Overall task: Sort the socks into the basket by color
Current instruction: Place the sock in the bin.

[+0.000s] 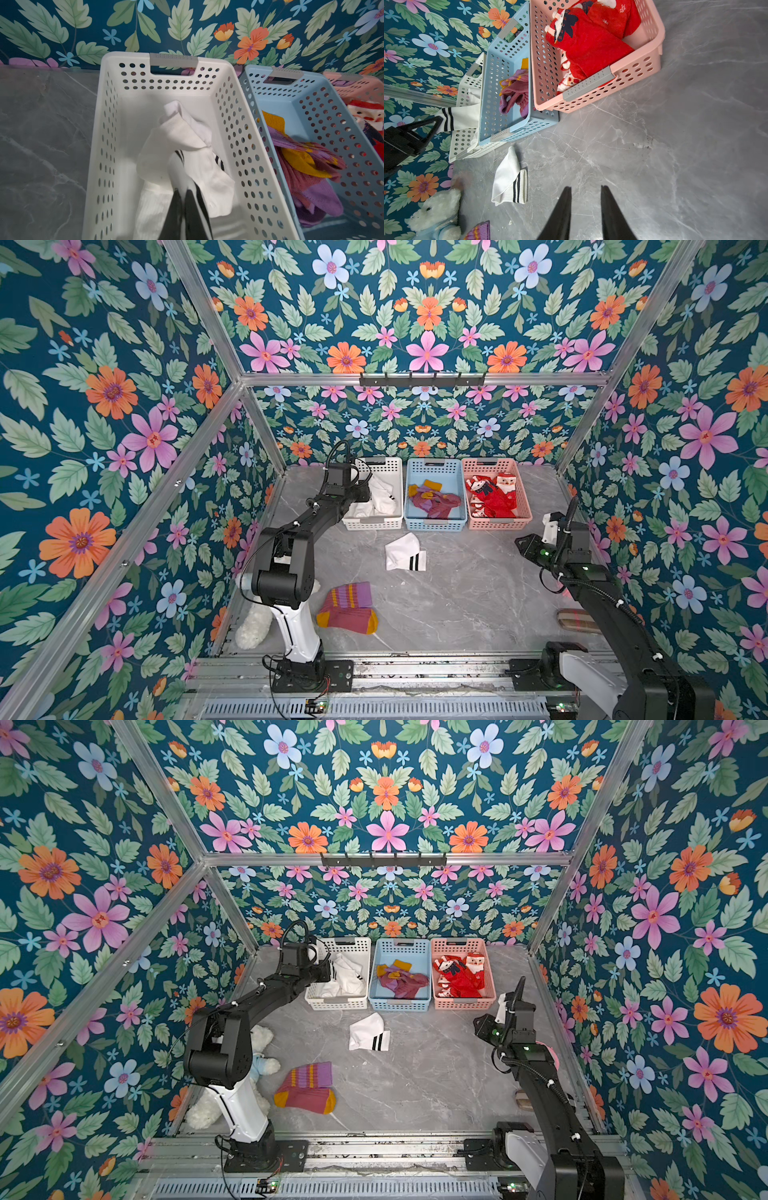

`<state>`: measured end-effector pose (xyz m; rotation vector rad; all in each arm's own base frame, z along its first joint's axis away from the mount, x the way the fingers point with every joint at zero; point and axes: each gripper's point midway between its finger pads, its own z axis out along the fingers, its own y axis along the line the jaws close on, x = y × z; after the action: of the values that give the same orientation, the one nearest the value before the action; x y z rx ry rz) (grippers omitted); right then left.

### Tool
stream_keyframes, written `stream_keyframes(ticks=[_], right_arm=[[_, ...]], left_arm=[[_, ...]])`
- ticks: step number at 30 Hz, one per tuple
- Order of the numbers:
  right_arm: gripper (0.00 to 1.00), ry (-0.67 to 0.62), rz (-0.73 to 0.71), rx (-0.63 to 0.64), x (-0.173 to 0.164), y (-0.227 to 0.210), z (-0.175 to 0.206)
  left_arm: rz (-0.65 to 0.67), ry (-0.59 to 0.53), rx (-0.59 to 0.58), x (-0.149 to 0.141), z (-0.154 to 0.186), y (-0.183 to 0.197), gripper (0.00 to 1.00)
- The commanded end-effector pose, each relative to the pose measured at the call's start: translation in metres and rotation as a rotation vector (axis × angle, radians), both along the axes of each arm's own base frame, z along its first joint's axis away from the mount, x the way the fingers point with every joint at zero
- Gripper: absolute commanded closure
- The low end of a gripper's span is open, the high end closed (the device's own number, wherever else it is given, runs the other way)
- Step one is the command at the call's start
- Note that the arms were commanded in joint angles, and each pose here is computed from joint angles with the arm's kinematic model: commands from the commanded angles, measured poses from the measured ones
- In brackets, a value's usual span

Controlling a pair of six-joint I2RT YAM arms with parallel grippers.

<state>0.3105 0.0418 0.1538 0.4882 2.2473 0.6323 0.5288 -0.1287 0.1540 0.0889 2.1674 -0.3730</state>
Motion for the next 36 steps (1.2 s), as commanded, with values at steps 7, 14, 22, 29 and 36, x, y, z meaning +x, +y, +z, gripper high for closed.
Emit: stream_keyframes(ticks=[7, 14, 22, 29, 36], right_arm=[[0.71, -0.027, 0.101, 0.049, 0.001, 0.025, 0.007], [0.7, -0.029, 0.224, 0.054, -0.002, 0.069, 0.001], [0.69, -0.034, 0.372, 0.048, -0.007, 0.13, -0.006], [0.69, -0.013, 0.52, 0.039, -0.017, 0.193, -0.019], [0.69, 0.022, 0.702, 0.053, -0.036, 0.269, -0.036]], left_arm=[[0.085, -0.012, -0.008, 0.017, 0.0, 0.026, 0.69], [0.115, -0.022, -0.005, 0.01, 0.013, 0.037, 0.66], [0.159, -0.038, -0.059, -0.015, 0.039, 0.042, 0.65], [0.186, -0.019, -0.122, -0.045, 0.049, 0.04, 0.63], [0.204, -0.002, -0.127, -0.067, 0.049, 0.039, 0.63]])
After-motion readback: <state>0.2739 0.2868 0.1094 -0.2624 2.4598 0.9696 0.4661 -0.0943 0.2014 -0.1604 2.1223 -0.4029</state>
